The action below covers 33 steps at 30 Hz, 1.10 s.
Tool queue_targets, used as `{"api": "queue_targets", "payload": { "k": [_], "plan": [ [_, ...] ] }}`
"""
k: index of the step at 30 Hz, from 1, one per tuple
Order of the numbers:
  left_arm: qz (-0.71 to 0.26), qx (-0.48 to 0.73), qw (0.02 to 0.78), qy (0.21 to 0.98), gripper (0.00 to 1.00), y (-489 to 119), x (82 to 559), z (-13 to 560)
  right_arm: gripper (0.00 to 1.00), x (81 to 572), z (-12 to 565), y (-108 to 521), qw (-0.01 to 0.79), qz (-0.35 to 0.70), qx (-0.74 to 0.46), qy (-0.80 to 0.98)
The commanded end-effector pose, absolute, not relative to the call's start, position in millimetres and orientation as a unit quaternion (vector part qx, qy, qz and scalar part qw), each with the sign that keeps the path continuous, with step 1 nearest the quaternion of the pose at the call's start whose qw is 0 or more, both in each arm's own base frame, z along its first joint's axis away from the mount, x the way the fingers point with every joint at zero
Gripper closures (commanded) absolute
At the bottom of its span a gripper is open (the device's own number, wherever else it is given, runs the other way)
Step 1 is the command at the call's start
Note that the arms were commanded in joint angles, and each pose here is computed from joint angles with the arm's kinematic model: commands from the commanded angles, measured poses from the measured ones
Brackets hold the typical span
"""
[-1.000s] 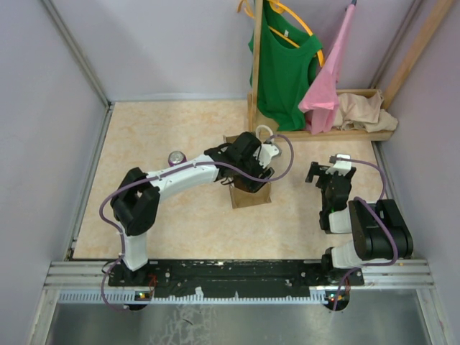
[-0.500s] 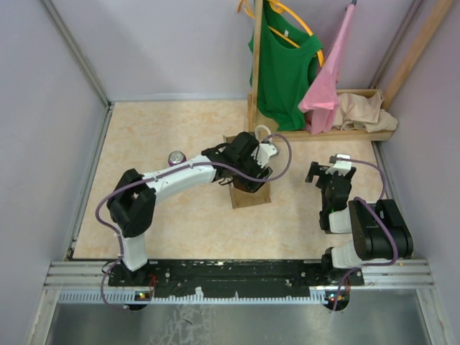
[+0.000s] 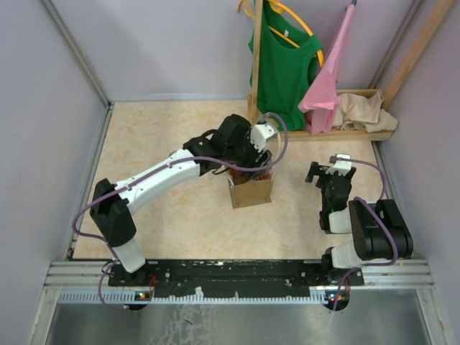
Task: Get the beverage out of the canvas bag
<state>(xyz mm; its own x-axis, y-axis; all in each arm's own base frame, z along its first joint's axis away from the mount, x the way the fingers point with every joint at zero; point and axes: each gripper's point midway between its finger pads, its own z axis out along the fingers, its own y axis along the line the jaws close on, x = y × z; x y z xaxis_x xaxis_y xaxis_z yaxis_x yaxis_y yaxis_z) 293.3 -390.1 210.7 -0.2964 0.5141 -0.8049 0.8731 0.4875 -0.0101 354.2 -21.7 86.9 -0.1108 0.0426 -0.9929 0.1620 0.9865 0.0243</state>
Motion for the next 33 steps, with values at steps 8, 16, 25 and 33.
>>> {"api": "queue_targets", "payload": {
  "k": [8,16,25,33],
  "plan": [
    [-0.193,0.406,0.505,0.737,1.00,-361.8,320.7,312.3,0.01,363.0,107.1,-22.3,0.689,-0.043,0.072,0.720],
    [-0.139,0.333,0.575,0.734,1.00,-303.1,354.4,360.5,0.01,363.2,107.3,-22.3,0.690,-0.043,0.072,0.719],
    [-0.071,0.237,0.629,0.737,1.00,-218.0,393.2,395.7,0.01,363.2,107.4,-22.3,0.690,-0.043,0.073,0.719],
    [-0.064,0.192,0.590,0.782,1.00,-174.2,428.1,342.8,0.01,363.2,107.4,-22.7,0.690,-0.043,0.073,0.719]
  ]
}}
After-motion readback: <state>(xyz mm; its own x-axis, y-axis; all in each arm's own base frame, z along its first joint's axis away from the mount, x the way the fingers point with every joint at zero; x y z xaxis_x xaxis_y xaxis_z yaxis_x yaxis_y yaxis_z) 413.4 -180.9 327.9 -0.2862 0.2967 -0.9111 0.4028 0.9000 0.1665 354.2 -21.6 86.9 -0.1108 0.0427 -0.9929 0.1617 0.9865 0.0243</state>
